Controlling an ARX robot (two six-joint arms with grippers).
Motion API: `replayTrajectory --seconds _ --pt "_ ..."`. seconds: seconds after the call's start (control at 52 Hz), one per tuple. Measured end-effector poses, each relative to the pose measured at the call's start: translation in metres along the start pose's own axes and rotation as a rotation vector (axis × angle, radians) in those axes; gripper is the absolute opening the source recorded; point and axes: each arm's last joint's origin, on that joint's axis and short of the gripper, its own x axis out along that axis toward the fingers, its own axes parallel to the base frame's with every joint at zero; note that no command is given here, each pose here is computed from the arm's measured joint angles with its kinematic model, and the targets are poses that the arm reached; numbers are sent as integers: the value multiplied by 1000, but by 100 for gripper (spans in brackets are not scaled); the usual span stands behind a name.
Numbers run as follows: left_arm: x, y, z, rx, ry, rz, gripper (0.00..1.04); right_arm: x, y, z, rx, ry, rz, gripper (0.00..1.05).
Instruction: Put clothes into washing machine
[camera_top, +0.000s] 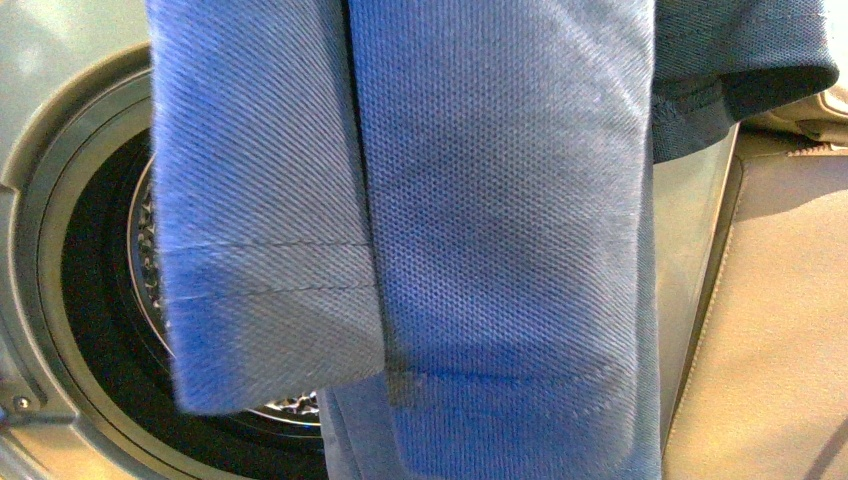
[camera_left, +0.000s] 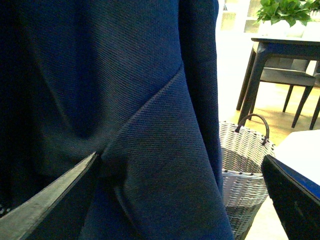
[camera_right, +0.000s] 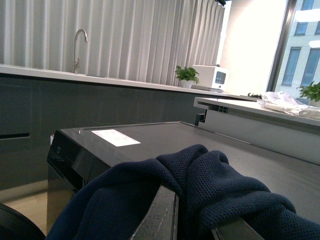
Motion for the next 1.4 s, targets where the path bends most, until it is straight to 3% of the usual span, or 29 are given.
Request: replayTrajectory --seconds 0.404,0.77,1.155,1.405 --pt "35 14 -4 27 20 138 98 0 0 0 0 0 0 4" --pt "68 6 6 59 -18 82 98 0 0 0 0 0 0 4" --pt "99 0 0 42 -35 18 98 0 0 0 -1 0 0 4" --pt "122 0 1 30 -51 54 98 0 0 0 0 0 0 4"
